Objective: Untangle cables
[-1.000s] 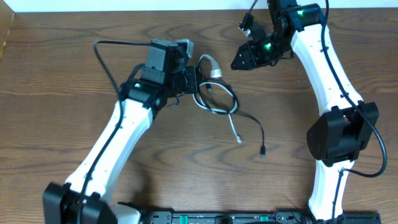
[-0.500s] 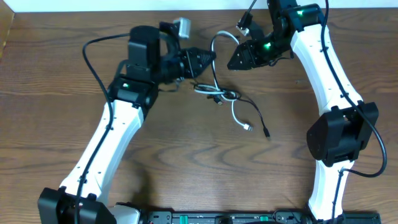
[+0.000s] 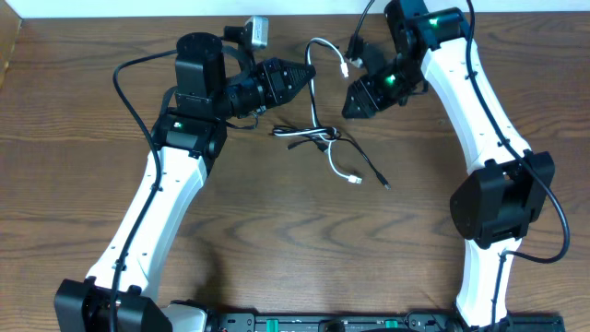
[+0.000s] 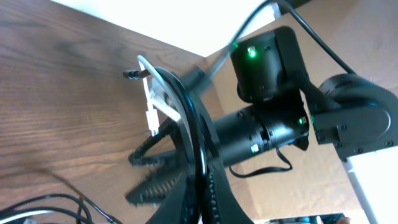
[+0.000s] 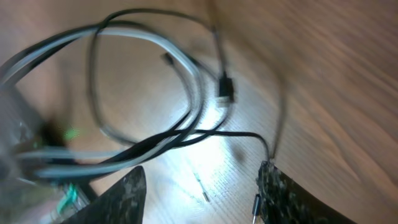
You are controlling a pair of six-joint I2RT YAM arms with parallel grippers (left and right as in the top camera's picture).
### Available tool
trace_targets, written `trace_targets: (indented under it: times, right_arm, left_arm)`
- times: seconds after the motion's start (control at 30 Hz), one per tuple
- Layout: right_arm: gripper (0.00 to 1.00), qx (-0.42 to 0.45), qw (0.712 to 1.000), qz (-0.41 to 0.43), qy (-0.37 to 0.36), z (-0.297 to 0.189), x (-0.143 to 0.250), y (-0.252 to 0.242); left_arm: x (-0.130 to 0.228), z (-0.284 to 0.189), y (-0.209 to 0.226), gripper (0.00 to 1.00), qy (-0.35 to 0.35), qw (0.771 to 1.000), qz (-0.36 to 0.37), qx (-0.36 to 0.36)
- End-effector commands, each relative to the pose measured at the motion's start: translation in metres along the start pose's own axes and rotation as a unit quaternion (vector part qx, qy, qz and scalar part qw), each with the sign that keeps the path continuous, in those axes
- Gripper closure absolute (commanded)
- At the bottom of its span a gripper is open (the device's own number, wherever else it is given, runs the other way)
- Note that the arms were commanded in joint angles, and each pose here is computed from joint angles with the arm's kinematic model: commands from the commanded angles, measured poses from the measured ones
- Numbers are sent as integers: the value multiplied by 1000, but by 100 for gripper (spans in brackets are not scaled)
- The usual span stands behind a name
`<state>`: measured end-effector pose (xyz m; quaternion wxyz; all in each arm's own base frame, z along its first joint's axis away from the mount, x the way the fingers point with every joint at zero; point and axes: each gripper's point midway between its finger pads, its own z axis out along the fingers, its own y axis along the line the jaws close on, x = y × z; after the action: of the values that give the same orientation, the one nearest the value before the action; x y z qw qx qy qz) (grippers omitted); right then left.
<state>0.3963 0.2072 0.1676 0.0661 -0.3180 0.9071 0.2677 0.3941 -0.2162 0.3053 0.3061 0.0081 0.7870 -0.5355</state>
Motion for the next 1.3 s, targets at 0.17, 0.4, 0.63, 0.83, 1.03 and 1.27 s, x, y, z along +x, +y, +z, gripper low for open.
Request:
trace_targets:
  times: [0.17,0.4,0.63,0.83,1.03,1.27]
  right_arm:
    - [44,-134,960,-241,-50,-19,9,52]
    - [51,-160,934,-310,-75,-16,8,63]
    - [53,-148,923,-345,-81,12,4,56]
    - [62,-155,916,-355,-104,16,-3,58]
    - [99,-170,924,-319,-124,12,-13,62]
    - [98,-127,968,-199,-86,5,-14,56]
  left_arm:
    - [-17,-7,-19,93,-32,997,-63,21]
    - [-20,-8,-24,93,-36,995,-87,31]
    - [-19,-8,-23,93,-34,994,-98,31]
    - [-18,-7,-24,93,-32,994,-97,32]
    - [-10,-3,2,93,-37,995,-90,-30]
    - [2,-10,54,93,-51,983,-66,-161]
